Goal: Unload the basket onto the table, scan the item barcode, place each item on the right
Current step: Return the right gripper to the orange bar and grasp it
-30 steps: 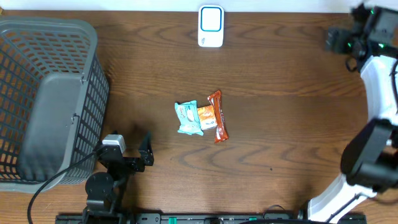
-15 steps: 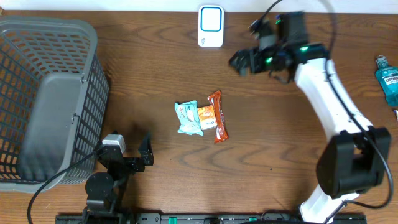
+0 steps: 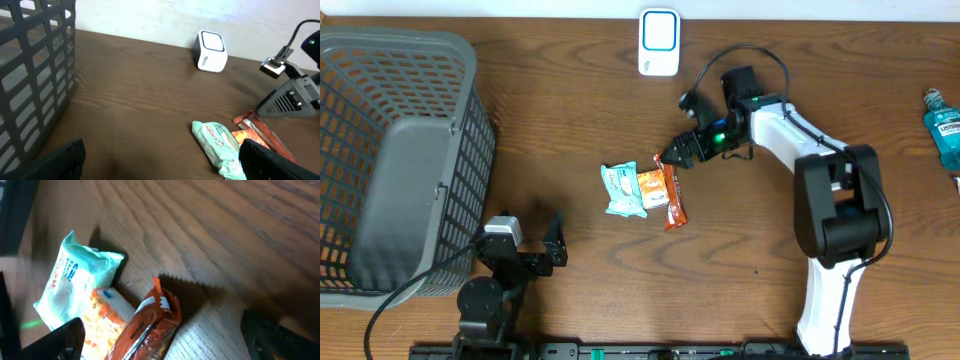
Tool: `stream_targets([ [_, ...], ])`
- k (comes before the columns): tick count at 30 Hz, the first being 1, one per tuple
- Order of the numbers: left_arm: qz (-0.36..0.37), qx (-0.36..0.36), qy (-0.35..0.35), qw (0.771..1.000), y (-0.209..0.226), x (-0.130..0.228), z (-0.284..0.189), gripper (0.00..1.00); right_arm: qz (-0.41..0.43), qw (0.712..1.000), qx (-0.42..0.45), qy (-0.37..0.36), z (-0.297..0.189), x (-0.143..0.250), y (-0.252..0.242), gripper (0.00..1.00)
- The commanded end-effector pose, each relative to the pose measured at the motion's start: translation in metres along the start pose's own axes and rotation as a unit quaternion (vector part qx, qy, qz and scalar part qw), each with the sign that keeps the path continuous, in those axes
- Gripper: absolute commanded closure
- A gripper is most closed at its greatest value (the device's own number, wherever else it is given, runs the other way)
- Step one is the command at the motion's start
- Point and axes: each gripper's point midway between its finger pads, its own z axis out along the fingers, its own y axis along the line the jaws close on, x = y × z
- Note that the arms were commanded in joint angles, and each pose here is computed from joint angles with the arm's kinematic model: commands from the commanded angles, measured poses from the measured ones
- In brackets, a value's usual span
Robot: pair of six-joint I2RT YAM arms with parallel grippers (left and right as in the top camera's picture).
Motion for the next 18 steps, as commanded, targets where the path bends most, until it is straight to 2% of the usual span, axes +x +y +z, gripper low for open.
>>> stream_targets([
  [1, 0.005, 0.002, 0.016, 1.0, 0.002, 0.013, 0.003, 0.02, 0.0, 0.999, -0.035, 0.018, 0.018, 0.017, -0.003, 0.16],
  [4, 0.005, 0.002, 0.016, 1.0, 0.002, 0.013, 0.003, 0.02, 0.012, 0.999, -0.039, 0.03, 0.026, 0.026, -0.008, 0.31],
  [13, 0.005, 0.002, 0.016, 1.0, 0.002, 0.013, 0.003, 0.02, 0.0, 0.998, -0.046, 0.048, 0.042, 0.043, -0.018, 0.38],
  [14, 0.005, 0.002, 0.016, 1.0, 0.002, 0.013, 0.003, 0.02, -0.003, 0.998, -0.047, 0.049, 0.043, 0.044, -0.019, 0.41],
  [18, 0.005, 0.002, 0.016, 1.0, 0.002, 0.013, 0.003, 0.02, -0.008, 0.998, -0.051, 0.049, 0.044, 0.044, -0.018, 0.68],
])
